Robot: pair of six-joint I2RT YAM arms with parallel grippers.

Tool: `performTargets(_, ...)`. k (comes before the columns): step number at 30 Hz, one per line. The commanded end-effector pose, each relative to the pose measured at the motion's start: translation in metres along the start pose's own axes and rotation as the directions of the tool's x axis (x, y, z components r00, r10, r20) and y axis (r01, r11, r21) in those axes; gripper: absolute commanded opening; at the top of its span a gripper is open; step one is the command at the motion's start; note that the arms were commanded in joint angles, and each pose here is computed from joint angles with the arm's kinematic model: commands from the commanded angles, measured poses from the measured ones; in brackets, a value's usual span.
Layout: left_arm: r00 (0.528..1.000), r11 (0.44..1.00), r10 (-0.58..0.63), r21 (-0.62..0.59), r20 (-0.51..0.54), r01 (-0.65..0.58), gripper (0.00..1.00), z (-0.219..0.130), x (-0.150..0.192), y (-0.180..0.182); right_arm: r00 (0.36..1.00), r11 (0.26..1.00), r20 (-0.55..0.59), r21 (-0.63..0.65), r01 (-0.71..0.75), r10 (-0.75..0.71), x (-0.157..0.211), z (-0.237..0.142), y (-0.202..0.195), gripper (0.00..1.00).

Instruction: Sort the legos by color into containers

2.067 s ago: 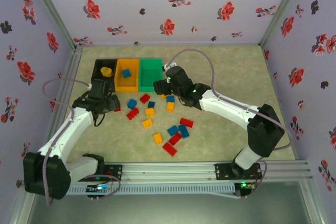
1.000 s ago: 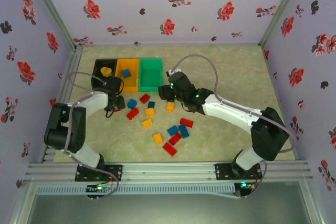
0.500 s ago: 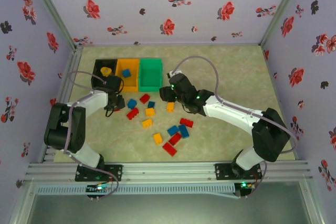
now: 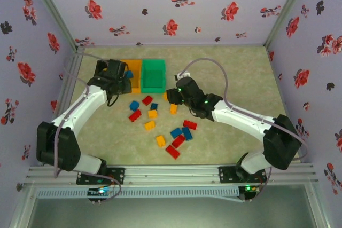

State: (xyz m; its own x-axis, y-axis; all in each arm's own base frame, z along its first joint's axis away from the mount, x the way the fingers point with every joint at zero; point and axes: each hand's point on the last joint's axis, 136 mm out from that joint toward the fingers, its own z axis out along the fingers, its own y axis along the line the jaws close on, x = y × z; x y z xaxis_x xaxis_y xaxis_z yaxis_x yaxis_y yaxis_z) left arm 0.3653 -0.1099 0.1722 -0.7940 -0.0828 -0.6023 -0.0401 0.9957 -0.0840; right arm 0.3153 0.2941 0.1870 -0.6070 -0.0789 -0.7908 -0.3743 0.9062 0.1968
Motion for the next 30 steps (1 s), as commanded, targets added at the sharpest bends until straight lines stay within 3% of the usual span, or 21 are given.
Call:
performTargets(1,0.999,0.999,0.042,0.013,0.01,-0.042,0.28,-0.003,-0.014,-0.013,1.0,0.999,0.019,0.039,-0.022,0.021,0.001,-0.01,-0.009,0.6)
performTargets(13,0.994,0.99,0.109,0.09,0.007,-0.109,0.26,0.047,-0.055,-0.081,0.999,0.993,0.021,0.111,-0.03,0.028,0.009,-0.025,-0.029,0.61)
performTargets(27,0.995,0.99,0.1,0.105,-0.023,-0.097,0.27,0.099,-0.075,-0.109,0.999,0.989,-0.001,0.136,-0.053,0.054,0.023,-0.02,-0.035,0.61)
performTargets(29,0.994,0.99,0.102,0.105,-0.028,-0.099,0.36,0.102,-0.076,-0.11,0.999,0.989,-0.002,0.136,-0.053,0.053,0.022,-0.019,-0.035,0.61)
performTargets(30,0.994,0.989,0.103,0.106,-0.027,-0.099,0.49,0.102,-0.076,-0.111,0.999,0.989,-0.002,0.137,-0.052,0.053,0.022,-0.019,-0.035,0.61)
